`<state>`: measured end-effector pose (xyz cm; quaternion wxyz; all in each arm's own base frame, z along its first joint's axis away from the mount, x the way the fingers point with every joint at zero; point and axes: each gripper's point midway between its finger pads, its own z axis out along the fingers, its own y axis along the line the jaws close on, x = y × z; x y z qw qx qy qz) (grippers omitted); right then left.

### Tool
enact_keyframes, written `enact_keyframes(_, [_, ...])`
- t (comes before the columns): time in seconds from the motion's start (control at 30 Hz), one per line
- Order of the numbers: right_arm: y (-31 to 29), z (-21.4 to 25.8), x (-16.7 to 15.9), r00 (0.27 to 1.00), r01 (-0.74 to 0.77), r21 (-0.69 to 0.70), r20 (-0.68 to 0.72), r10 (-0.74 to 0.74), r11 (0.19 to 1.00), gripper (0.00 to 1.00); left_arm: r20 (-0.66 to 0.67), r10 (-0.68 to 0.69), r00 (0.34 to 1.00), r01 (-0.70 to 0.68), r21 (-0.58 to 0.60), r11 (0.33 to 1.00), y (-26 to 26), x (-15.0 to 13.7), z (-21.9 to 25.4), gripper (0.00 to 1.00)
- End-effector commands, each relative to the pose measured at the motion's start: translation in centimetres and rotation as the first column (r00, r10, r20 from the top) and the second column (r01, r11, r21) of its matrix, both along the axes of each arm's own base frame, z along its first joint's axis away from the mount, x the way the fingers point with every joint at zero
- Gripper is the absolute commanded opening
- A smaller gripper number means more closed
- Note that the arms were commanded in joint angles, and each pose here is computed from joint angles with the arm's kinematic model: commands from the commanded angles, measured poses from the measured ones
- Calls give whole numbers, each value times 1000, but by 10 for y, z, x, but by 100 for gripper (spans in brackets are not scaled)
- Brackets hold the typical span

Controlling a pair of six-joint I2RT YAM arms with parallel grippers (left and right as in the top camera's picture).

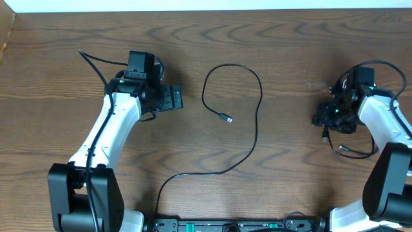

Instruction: Untangle cables

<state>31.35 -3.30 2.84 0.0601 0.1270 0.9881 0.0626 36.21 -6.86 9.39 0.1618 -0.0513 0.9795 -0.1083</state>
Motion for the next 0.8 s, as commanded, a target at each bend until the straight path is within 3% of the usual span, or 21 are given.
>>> enact_keyframes(0.0, [-17,-8,-8,998,47,-98,-41,-51,994,48,1,-2,1000,2,-11,1000,-2,2,1,98])
enact_keyframes(0.1, [-24,-8,-9,996,68,-137,-45,-75,988,38,1,-2,1000,2,-11,1000,-2,1,1,98])
enact_keyframes(0.23, [-24,-8,-9,996,69,-139,-42,-75,988,36,1,-2,1000,2,-11,1000,-2,2,1,98])
enact_keyframes(0.4, [-24,-8,-8,996,69,-139,-40,-75,988,22,1,-2,1000,2,-11,1000,-2,2,1,98])
enact_keyframes(0.6, [-24,-12,-10,996,69,-140,-39,-75,988,21,1,-2,1000,2,-11,1000,-2,2,1,98])
enact_keyframes(0.77, [-24,-13,-11,996,69,-139,-40,-75,988,33,1,-2,1000,2,-11,1000,-2,2,1,98])
